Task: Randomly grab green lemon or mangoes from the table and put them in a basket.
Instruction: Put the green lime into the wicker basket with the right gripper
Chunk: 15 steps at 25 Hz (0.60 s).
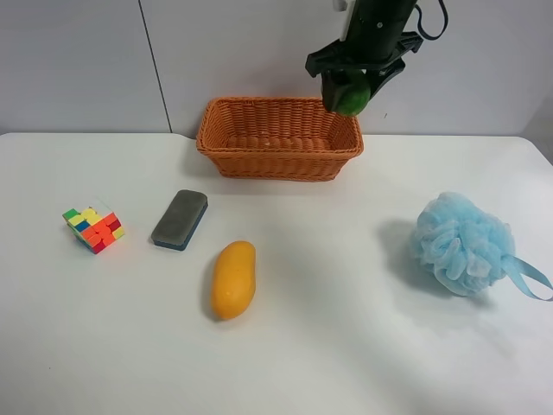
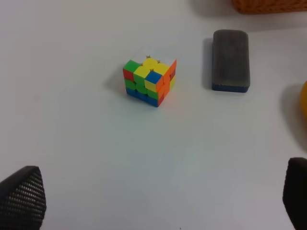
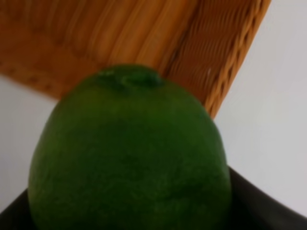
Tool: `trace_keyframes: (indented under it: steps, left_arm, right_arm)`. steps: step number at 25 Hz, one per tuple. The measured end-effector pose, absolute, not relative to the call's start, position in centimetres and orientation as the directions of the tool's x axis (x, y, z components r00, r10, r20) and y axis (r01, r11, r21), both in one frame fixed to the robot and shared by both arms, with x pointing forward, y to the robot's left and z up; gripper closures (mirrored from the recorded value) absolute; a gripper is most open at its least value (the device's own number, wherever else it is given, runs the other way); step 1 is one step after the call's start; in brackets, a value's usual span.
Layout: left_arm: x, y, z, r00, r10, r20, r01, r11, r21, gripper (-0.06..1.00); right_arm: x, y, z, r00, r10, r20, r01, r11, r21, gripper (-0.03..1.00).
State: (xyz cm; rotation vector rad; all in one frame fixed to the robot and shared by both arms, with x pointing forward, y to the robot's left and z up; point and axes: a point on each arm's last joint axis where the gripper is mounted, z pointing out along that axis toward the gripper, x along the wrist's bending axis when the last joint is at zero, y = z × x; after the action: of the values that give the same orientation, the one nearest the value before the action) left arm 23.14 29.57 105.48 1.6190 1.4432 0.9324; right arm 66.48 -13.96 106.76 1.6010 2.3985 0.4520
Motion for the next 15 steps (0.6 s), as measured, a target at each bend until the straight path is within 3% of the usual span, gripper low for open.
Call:
trace_keyframes:
  steps: [7, 15]
  left_arm:
    - [23.1, 29.6, 105.5, 0.094, 0.995, 0.033, 0.439, -0.071, 0.896, -0.05]
    - [23.1, 29.6, 105.5, 0.094, 0.995, 0.033, 0.439, -0.071, 0.896, -0.05]
  right_arm:
    - [71.0, -12.4, 101.7, -0.379, 0.925, -0.027, 0.789, 0.338, 0.512, 0.34]
    - [73.0, -11.6, 96.4, -0.38, 0.925, -0.028, 0.78, 0.336, 0.528, 0.34]
